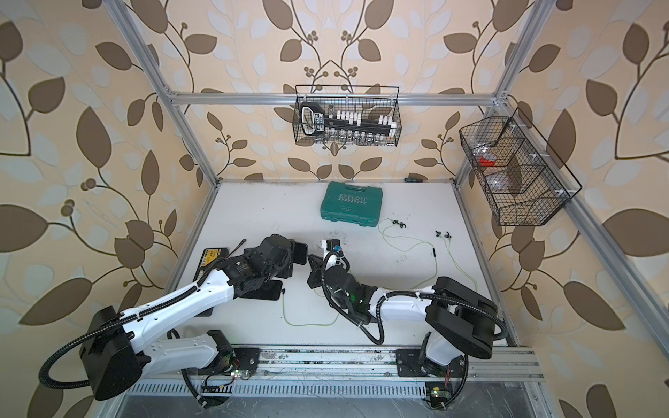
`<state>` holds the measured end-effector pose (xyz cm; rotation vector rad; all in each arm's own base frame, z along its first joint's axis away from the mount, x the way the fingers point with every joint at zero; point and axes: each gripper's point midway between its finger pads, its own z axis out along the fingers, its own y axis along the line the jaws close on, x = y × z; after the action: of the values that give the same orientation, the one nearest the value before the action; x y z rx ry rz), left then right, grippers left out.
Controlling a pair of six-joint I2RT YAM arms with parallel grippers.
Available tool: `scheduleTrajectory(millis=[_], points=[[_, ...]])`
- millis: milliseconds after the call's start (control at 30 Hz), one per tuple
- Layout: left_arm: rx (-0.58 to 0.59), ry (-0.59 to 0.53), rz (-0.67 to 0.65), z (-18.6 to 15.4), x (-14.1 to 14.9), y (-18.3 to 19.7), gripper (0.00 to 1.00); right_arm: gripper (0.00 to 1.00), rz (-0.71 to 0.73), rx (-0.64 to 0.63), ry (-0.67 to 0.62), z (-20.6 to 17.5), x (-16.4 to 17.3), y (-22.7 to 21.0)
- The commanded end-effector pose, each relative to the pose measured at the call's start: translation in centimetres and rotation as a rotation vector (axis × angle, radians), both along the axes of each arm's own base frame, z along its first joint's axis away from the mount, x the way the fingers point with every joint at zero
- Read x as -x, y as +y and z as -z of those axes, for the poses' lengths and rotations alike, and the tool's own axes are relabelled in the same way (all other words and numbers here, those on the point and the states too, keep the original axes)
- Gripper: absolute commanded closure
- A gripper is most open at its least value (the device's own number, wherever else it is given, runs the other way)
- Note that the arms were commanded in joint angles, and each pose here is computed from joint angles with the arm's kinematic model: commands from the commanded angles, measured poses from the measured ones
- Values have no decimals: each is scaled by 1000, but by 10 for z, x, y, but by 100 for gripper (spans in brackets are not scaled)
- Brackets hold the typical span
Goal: Plug wired earphones into phones
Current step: Insert the wired earphone into the phone.
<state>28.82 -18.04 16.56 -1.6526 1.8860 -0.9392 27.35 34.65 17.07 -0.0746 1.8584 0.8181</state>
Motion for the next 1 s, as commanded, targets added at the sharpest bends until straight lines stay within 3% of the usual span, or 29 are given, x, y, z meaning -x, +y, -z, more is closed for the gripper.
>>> scheduleTrajectory(millis=[0, 367, 967], points=[[133, -82, 60, -38, 0, -23, 63, 100, -119, -17, -24, -5, 16, 14], [154, -105, 104, -50, 6, -24, 63, 100, -159, -21, -67, -17, 24, 4], [131, -100, 122, -52, 12, -20, 63, 100, -94, -32, -25, -26, 10, 8]])
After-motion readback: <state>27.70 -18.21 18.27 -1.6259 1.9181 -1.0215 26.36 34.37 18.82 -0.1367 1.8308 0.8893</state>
